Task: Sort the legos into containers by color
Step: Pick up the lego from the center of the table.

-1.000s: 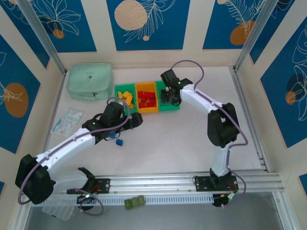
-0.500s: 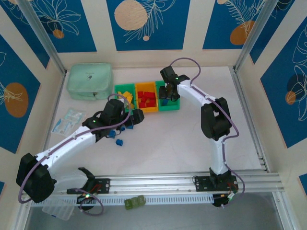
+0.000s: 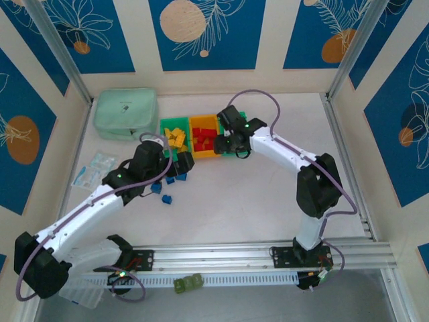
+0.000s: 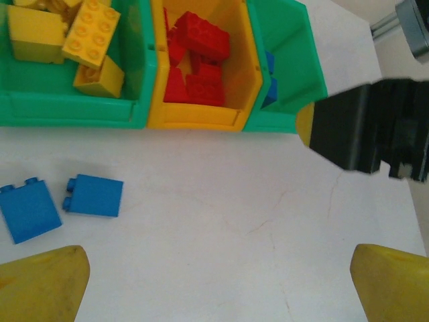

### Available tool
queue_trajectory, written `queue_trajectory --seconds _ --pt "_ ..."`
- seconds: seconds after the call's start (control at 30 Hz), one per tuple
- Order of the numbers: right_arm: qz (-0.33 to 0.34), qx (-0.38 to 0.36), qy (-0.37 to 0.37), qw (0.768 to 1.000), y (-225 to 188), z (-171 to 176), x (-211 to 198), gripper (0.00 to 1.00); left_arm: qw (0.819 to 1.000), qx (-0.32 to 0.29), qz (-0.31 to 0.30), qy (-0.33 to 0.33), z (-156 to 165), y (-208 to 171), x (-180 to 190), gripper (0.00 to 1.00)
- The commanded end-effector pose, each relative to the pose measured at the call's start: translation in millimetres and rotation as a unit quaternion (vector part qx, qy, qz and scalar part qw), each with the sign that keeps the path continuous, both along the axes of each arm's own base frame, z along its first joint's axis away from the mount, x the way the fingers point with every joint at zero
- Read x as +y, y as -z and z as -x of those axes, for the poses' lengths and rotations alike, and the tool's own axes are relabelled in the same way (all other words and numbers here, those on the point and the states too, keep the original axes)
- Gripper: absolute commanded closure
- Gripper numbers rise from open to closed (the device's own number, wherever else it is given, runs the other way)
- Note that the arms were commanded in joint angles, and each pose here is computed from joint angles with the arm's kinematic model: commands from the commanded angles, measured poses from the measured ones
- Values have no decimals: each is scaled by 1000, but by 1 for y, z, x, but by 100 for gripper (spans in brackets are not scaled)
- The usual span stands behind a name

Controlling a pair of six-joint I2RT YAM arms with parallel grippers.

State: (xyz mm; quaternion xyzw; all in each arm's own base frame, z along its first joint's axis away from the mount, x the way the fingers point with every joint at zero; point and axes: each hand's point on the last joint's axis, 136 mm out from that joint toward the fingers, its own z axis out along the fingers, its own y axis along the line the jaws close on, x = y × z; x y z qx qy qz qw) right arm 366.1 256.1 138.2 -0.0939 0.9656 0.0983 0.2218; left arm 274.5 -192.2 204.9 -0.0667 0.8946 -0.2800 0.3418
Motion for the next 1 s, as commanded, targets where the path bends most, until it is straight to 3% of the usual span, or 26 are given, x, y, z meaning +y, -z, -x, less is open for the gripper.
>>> queue_trajectory --seconds 0.0,0.23,0.47,0.97 --pt "-11 20 -19 1000 1 28 15 40 999 16 -32 -19 10 15 21 1" --pt "-7 44 -68 997 21 66 62 37 997 23 -42 -52 28 24 48 1" --pt "-9 60 -107 992 43 79 107 35 995 22 -53 -85 43 28 72 1" --pt "29 60 -167 984 87 59 153 28 991 22 -64 -116 57 28 95 1"
